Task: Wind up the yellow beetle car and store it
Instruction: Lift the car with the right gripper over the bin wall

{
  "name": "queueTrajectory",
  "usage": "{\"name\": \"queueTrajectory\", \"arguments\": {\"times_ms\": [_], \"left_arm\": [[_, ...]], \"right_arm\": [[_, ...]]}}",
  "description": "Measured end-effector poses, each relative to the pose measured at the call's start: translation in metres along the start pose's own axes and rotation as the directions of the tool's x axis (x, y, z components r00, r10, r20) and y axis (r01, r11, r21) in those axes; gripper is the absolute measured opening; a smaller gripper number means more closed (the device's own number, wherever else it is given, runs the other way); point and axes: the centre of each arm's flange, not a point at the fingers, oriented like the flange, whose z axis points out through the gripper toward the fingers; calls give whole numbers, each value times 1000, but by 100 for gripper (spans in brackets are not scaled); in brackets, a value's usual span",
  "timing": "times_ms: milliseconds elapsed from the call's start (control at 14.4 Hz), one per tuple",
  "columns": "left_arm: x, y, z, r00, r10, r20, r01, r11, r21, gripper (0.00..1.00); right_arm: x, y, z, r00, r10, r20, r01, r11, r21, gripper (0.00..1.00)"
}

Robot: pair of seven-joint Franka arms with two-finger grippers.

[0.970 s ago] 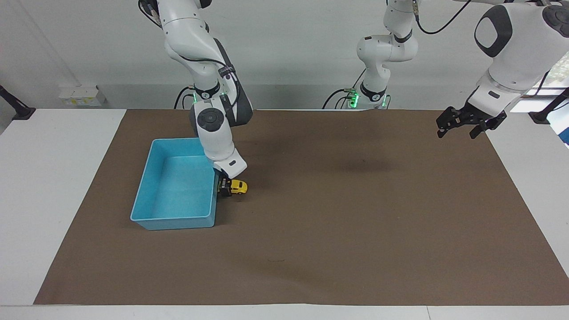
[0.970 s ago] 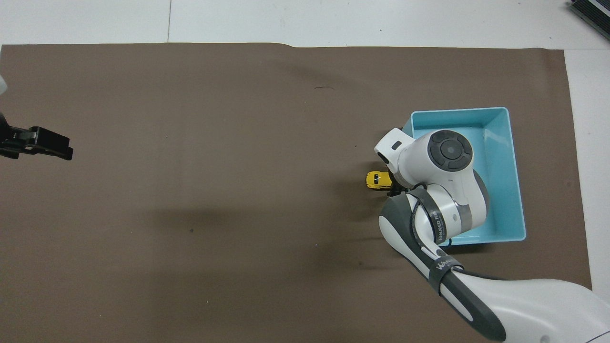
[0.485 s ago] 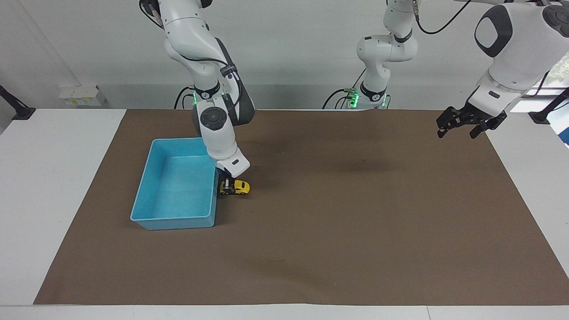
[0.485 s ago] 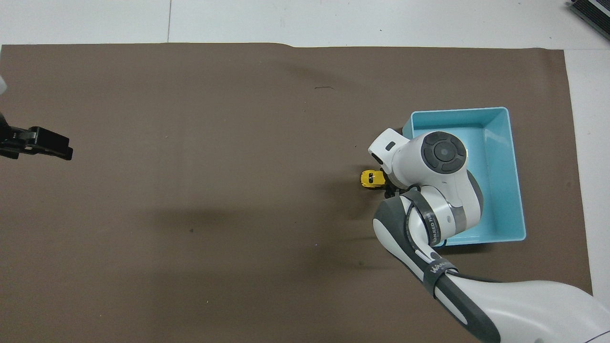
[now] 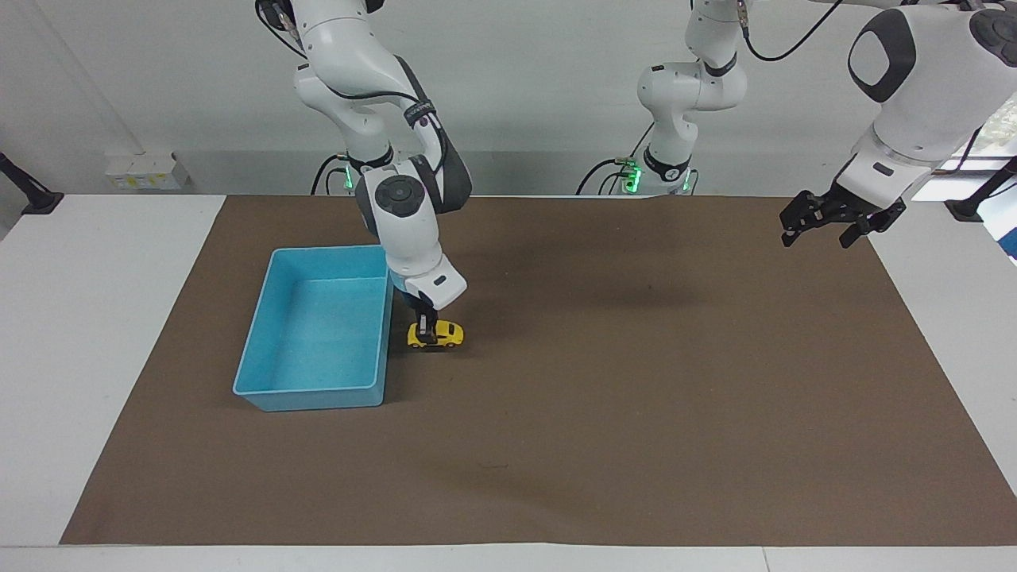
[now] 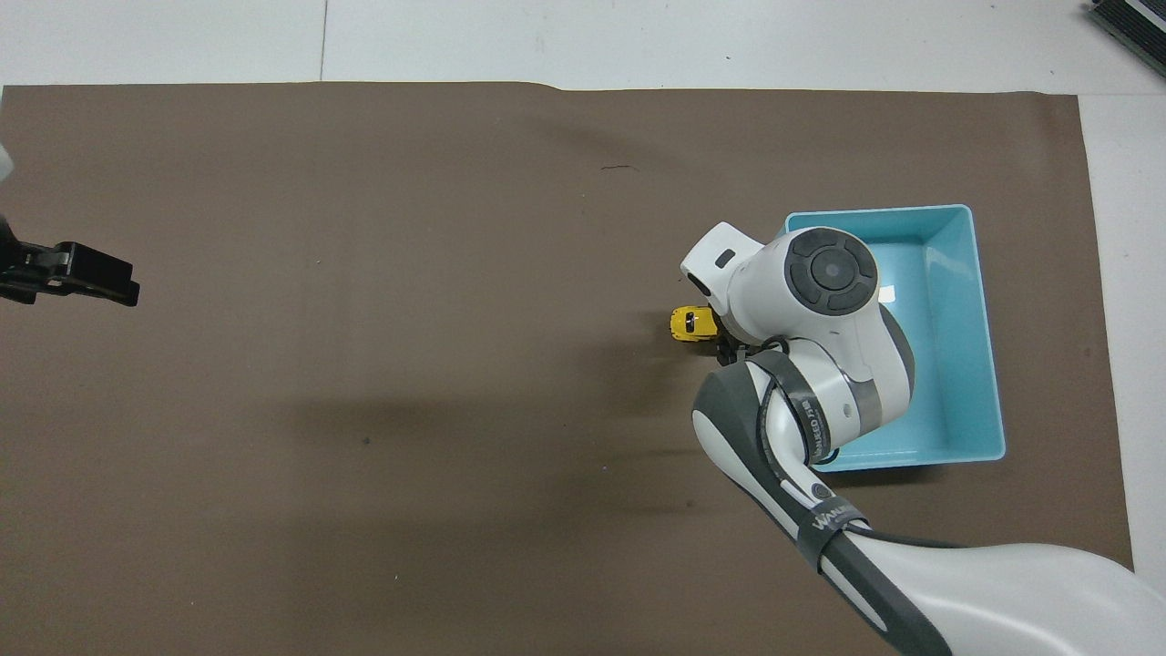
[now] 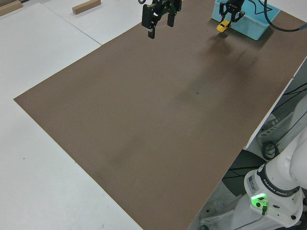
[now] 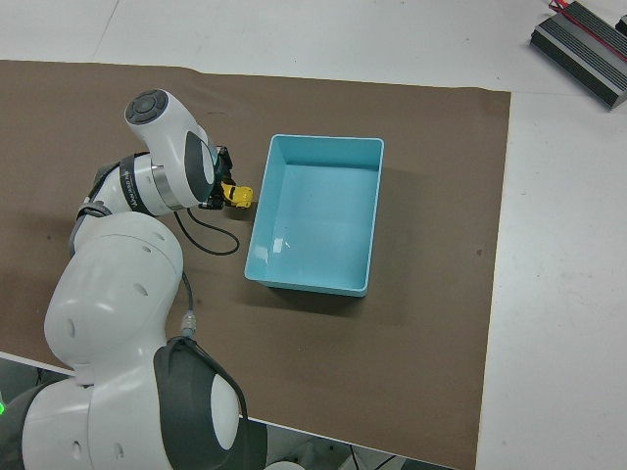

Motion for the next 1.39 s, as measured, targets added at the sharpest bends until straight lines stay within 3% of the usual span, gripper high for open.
{"name": "queueTrajectory", "arguments": {"times_ms": [347, 624, 1178, 1386], "left_arm": [[0, 0, 0, 1000, 0, 0, 0, 1000, 0, 100], [0, 0, 0, 1000, 0, 0, 0, 1000, 0, 100], [0, 0, 0, 1000, 0, 0, 0, 1000, 0, 100], [0, 0, 0, 1000, 0, 0, 0, 1000, 0, 100]], "right_arm": [[-10, -1, -54, 999, 13, 30, -14, 1000, 22, 44], [-43, -3, -83, 999, 9, 48, -11, 999, 39, 44], [-122, 4, -82, 998, -33, 48, 29, 996, 85, 44], [-148, -1, -74, 999, 2, 54, -8, 994, 105, 44]]}}
